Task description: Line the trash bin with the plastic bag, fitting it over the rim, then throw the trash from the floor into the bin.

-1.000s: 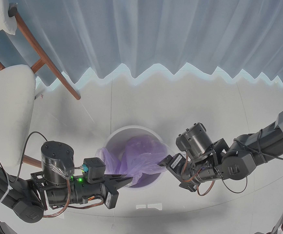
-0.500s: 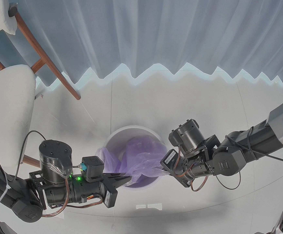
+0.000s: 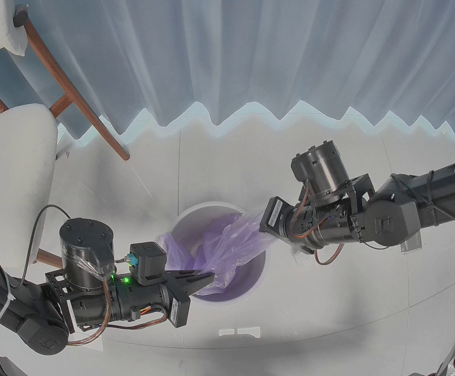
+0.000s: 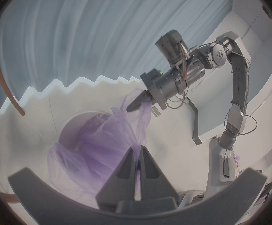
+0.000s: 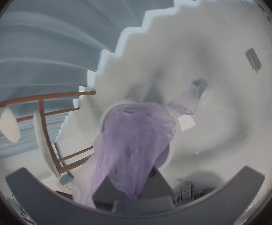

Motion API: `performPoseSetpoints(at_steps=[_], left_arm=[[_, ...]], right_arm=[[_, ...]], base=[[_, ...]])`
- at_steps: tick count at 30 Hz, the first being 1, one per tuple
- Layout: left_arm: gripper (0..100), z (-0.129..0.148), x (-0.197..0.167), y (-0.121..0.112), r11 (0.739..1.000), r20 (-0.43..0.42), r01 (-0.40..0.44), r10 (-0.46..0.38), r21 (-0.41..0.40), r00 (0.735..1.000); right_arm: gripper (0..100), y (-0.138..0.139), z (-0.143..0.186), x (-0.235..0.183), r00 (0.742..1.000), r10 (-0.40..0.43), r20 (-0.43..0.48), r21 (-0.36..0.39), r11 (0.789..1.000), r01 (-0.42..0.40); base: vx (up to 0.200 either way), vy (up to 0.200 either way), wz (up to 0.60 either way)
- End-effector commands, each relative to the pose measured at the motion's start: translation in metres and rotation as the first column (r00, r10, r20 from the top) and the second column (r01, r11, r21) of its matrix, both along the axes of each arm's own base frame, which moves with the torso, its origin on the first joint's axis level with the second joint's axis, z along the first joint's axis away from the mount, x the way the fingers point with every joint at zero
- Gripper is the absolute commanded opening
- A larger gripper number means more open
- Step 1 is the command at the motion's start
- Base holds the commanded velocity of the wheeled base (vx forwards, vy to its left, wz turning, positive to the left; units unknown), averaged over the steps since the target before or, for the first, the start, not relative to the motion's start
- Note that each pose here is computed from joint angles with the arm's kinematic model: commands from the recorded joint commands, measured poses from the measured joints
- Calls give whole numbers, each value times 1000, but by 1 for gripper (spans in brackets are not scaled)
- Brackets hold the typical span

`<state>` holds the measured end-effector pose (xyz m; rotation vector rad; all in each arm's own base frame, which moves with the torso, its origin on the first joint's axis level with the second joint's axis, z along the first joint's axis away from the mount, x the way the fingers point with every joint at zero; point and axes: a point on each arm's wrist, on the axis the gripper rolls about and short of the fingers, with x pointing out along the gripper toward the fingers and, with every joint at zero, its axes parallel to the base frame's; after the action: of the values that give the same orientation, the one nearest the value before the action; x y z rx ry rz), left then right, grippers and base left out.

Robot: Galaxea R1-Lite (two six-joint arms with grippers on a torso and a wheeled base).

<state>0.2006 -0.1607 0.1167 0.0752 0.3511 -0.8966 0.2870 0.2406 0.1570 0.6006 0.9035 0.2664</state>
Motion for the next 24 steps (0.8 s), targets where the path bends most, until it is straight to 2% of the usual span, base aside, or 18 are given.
performPoseSetpoints(at_steps=[1,5,9,10,15,18,20,24], left_arm=[[100,5,2,-1,1000,2,-4,4,-28,1000],[100,17,-2,2,994,-25,-53,50,-101,998],[100,25,-1,15,967,-82,-191,179,-167,980],[100,25,-1,15,967,-82,-191,179,-167,980],[100,33,11,43,929,-85,-310,298,-204,951],[100,34,13,56,914,-80,-348,338,-208,938],[100,34,11,60,916,-86,-342,331,-211,940],[100,22,-7,72,949,-131,-238,215,-205,968]], right_arm=[[0,-2,27,3,993,53,105,3,999,-53],[0,-6,30,1,983,107,147,-48,994,-101],[0,-13,37,3,968,184,169,-47,983,-179],[0,-13,37,3,968,184,169,-47,983,-179],[0,-26,39,9,926,298,230,-143,952,-271],[0,-28,40,7,902,359,241,-149,932,-332],[0,-29,41,5,895,375,242,-145,926,-349],[0,-29,32,2,892,388,233,-149,920,-362]], base=[[0,0,0],[0,0,0],[0,0,0],[0,0,0],[0,0,0],[0,0,0],[0,0,0],[0,0,0]])
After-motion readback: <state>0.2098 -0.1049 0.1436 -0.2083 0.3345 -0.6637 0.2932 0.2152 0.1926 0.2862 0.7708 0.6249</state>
